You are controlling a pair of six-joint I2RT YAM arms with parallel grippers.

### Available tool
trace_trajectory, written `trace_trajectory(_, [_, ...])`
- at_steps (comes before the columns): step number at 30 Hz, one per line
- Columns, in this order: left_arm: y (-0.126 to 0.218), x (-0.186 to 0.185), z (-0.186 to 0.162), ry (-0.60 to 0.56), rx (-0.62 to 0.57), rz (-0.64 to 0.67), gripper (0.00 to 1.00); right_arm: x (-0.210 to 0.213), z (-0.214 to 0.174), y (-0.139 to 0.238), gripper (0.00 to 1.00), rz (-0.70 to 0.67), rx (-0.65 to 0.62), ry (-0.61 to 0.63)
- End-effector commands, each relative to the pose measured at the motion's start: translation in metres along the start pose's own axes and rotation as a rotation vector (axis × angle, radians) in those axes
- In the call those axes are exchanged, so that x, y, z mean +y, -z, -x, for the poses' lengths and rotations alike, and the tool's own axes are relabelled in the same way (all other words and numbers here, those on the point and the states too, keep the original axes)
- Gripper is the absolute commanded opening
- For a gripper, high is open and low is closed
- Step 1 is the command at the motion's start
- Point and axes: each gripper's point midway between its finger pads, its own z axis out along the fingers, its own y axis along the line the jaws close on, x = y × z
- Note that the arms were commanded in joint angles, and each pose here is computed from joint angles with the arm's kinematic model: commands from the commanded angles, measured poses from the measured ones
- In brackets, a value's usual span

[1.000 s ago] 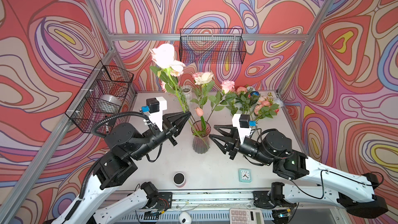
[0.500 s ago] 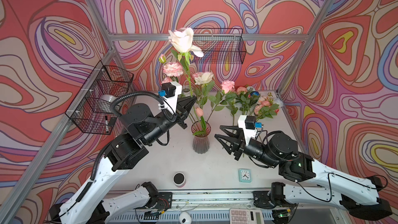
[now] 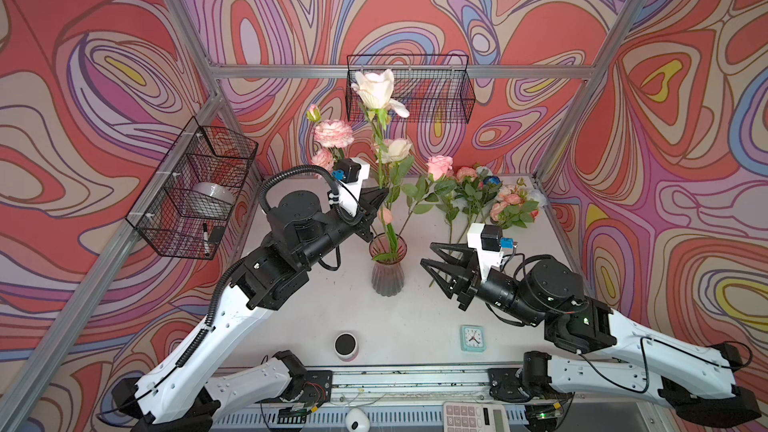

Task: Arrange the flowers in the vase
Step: 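Lower the cream rose stem into the pink vase with the left gripper, then open the left gripper and draw it back while the right gripper moves to the pile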

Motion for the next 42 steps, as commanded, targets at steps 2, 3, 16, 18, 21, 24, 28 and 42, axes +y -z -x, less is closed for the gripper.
trace_trajectory(2, [-0.003,0.001,-0.001,0.029,-0.019,-0.014,0.00,-0.004,-0.009,0.001,0.45,-0.019,0.018,-0.002])
trace_trajectory(3, [-0.003,0.002,-0.002,0.030,-0.017,-0.010,0.00,-0.004,-0.009,0.001,0.45,-0.018,0.018,-0.002])
trace_trajectory(16, [-0.008,0.010,-0.023,0.047,0.057,0.021,0.25,-0.006,-0.014,-0.002,0.45,-0.031,0.029,-0.006])
trace_trajectory(18, [-0.009,0.011,-0.031,0.050,0.073,0.024,0.19,-0.007,-0.016,-0.003,0.45,-0.033,0.032,-0.008])
trace_trajectory(21, [-0.013,0.011,-0.045,0.068,0.100,0.016,0.11,-0.007,-0.019,-0.005,0.45,-0.035,0.040,-0.011])
trace_trajectory(24, [-0.014,0.011,-0.054,0.098,0.118,0.016,0.12,-0.007,-0.021,-0.007,0.45,-0.039,0.046,-0.010])
trace_trajectory(28, [0.000,0.007,-0.045,0.144,0.061,-0.006,0.43,-0.007,-0.025,-0.008,0.45,-0.039,0.058,-0.017])
trace_trajectory(42, [0.067,-0.002,-0.060,0.344,-0.062,-0.071,0.83,-0.045,-0.130,-0.020,0.53,-0.229,0.269,-0.125])
